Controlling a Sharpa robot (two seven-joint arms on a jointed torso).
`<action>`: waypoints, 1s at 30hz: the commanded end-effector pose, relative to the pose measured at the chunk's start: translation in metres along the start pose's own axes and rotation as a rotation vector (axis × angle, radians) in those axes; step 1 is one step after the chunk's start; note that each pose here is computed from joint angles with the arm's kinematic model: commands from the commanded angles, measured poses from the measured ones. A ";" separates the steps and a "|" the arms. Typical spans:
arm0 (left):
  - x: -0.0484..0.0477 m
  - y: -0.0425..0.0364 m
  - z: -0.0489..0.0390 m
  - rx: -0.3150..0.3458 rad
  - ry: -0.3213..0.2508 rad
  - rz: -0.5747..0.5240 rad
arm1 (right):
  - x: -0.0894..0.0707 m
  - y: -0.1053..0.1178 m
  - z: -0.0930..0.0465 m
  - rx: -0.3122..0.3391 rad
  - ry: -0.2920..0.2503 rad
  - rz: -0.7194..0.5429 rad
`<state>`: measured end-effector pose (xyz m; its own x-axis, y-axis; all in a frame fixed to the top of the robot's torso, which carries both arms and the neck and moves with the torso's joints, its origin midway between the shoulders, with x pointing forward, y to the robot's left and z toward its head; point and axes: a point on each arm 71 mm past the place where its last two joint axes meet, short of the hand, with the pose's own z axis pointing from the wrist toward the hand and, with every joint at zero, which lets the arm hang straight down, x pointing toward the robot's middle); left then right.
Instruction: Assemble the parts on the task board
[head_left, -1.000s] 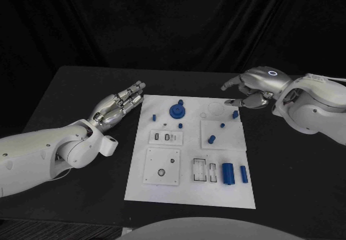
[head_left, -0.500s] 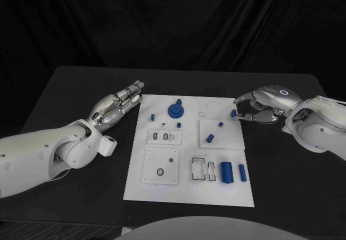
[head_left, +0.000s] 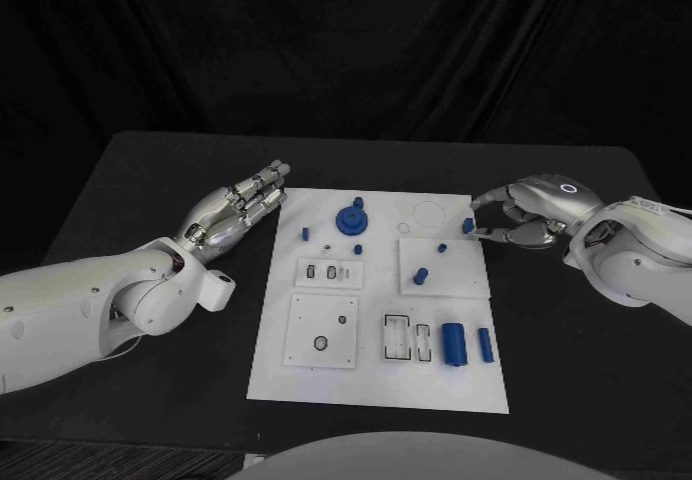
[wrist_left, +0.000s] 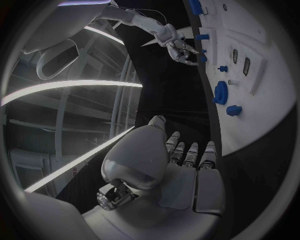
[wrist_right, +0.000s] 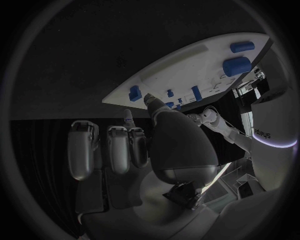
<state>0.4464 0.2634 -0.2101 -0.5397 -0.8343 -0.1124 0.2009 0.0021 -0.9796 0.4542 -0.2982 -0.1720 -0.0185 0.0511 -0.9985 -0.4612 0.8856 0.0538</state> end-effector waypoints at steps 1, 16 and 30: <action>0.0013 -0.0117 -0.0003 0.161 0.007 -0.013 | 0.000 -0.002 0.001 0.024 -0.028 -0.007; 0.0014 -0.0116 -0.0002 0.162 0.009 -0.014 | 0.006 0.001 0.010 0.023 -0.023 -0.010; 0.0014 -0.0110 0.0003 0.159 0.012 -0.017 | 0.012 -0.001 0.015 0.026 -0.017 -0.017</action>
<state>0.4469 0.2631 -0.2105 -0.5434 -0.8321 -0.1106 0.1992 0.0002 -0.9800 0.4680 -0.2904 -0.1841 -0.0124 0.0422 -0.9990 -0.4503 0.8918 0.0433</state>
